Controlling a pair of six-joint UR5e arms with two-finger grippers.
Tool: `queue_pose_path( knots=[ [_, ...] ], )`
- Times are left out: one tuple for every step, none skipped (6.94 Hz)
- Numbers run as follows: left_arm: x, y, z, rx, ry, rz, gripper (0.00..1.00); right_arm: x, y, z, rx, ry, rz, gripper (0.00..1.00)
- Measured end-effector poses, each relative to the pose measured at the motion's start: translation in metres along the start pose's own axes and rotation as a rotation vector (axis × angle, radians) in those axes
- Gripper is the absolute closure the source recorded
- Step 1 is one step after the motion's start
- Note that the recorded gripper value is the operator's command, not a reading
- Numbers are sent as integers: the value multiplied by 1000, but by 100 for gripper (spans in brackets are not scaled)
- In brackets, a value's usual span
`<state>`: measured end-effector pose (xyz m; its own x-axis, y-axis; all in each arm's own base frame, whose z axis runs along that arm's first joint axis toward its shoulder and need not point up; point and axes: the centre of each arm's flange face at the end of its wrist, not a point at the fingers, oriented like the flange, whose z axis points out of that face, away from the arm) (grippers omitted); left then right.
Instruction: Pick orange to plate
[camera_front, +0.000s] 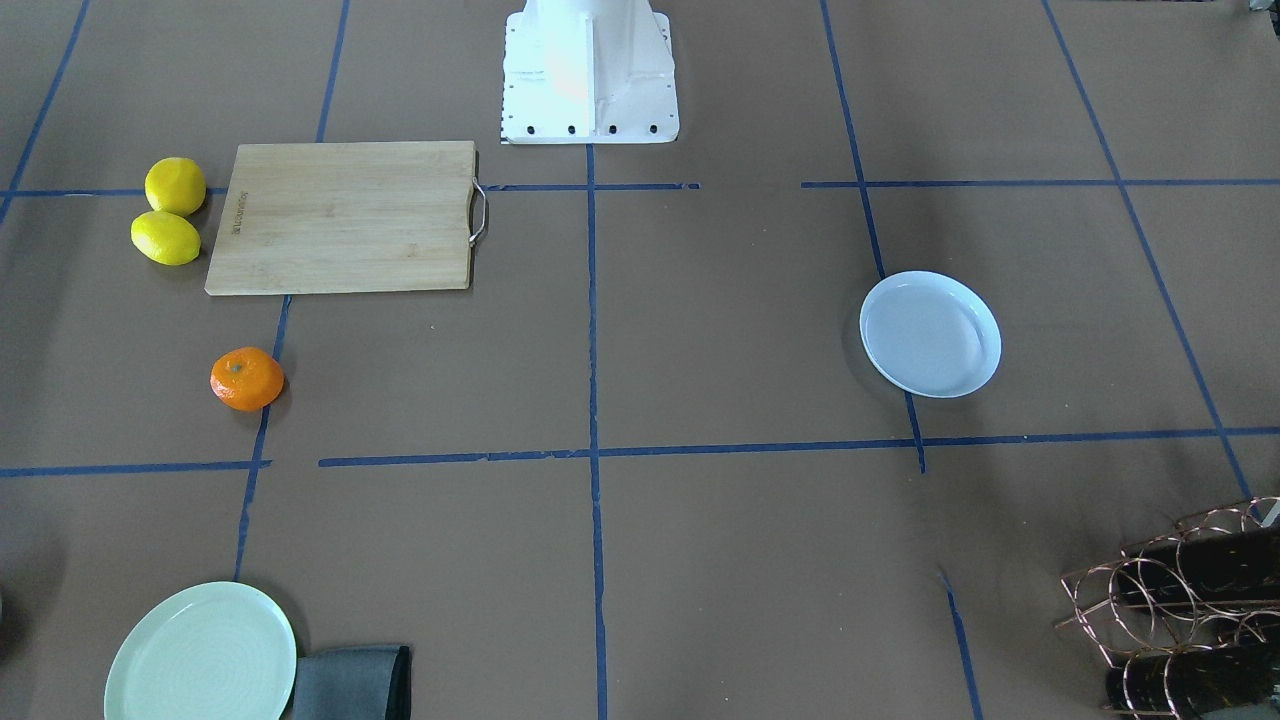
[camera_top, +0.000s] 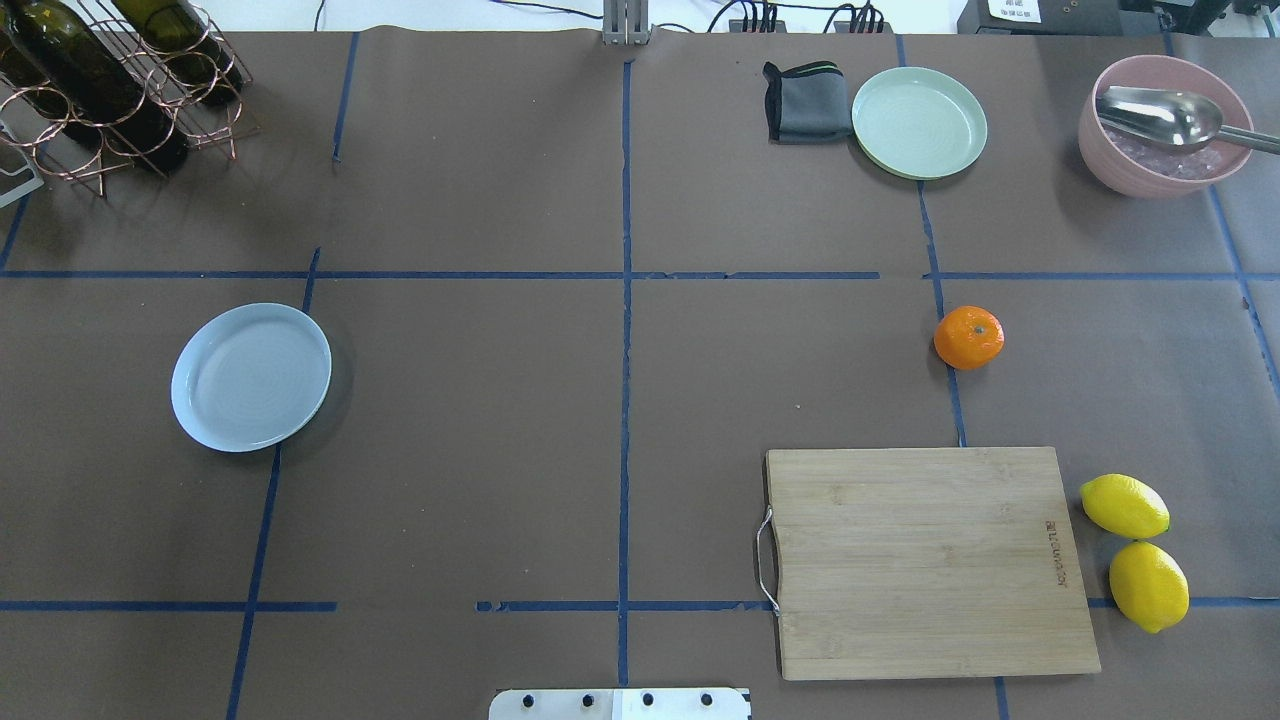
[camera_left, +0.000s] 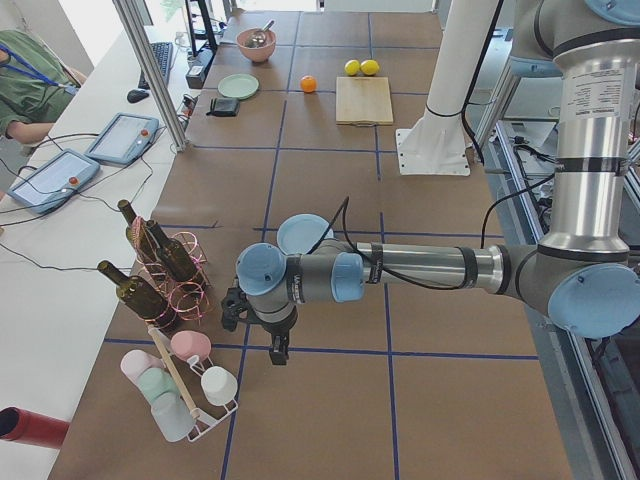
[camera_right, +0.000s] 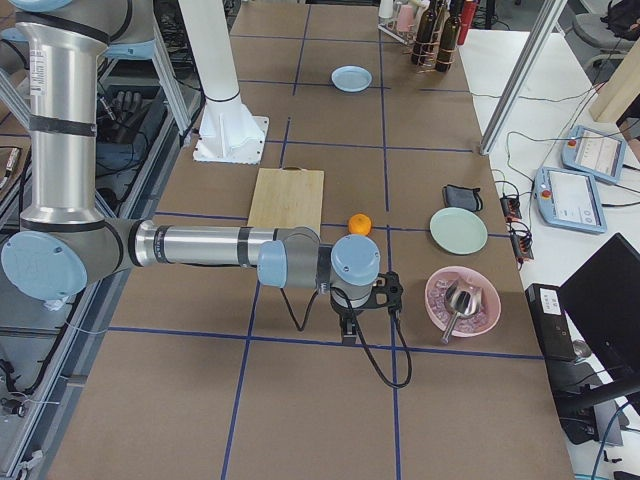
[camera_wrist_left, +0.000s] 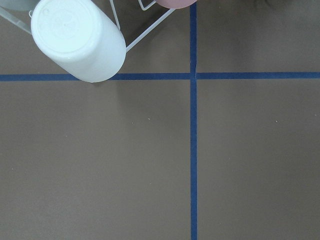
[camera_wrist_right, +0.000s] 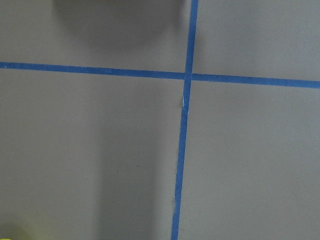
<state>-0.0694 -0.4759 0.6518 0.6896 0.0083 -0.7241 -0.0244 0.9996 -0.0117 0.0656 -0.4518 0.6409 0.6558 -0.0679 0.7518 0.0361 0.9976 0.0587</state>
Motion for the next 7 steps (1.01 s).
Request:
queue_pose_path(
  knots=[
    [1,0,-1,2,1,4,0,0,1,0,-1,0,1,0],
    [6,-3,-5,11,3,21,0,1,2,1,-2,-1,3,0],
    [15,-11,-14,29,3,44,0,-1,2,0,1,-5,1,0],
    [28,-27,-26,53,3,72,0,-5,2,-4,9,-8,-11,0],
    [43,-48,-37,75,2,108,0,-14,1,-11,24,-10,-32,0],
    [62,-65,-34,90,2,165,0,-26,-4,-20,41,-9,-55,0],
    [87,-75,-21,103,5,246,0,-41,-17,-30,61,-8,-79,0]
  ],
)
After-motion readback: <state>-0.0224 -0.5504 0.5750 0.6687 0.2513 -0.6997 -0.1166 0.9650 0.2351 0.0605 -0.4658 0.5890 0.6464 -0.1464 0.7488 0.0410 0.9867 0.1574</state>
